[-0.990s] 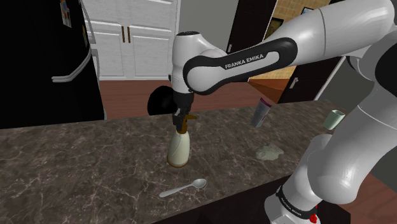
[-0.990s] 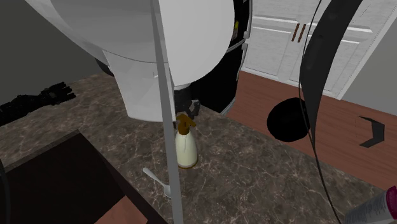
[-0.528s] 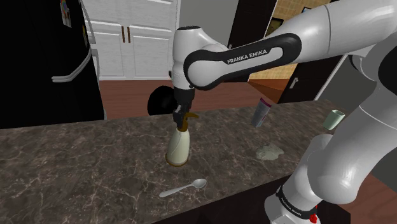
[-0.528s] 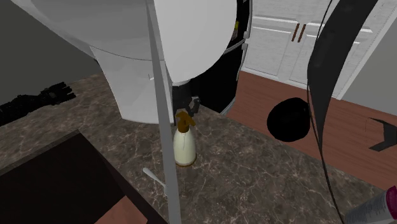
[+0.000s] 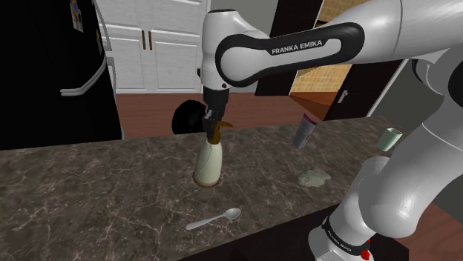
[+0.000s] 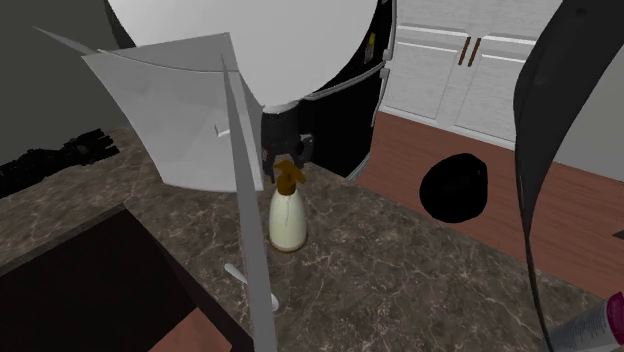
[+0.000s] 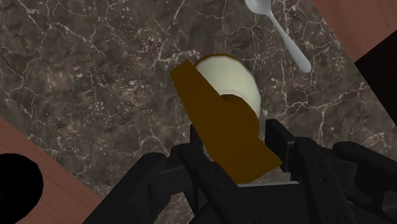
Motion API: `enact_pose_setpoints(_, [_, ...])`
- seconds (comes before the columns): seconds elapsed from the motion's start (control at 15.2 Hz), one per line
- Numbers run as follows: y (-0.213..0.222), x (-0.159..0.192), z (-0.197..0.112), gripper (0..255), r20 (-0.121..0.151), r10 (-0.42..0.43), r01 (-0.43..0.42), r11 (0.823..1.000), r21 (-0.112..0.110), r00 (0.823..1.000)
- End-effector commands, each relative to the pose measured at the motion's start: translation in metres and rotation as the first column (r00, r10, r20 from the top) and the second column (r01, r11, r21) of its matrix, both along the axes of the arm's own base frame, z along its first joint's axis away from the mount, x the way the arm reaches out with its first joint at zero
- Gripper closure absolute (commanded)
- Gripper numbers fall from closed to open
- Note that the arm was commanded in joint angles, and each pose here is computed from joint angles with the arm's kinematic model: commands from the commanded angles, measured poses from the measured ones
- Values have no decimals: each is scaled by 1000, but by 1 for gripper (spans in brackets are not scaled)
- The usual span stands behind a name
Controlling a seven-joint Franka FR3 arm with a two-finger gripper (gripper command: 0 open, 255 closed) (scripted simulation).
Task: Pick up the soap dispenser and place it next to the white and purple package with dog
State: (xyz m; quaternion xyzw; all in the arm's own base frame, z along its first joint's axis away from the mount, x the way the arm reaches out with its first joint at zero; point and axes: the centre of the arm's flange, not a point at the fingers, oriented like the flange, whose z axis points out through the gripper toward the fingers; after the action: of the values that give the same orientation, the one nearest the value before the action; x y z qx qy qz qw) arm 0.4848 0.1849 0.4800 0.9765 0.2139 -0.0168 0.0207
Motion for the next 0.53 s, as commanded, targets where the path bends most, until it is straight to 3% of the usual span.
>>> enact_pose_setpoints(0.0, [-1,0,11,255,0,0,0,1000,0,1000])
enact_pose_setpoints(0.46, [-1,0,48,255,0,0,0,1000,0,1000])
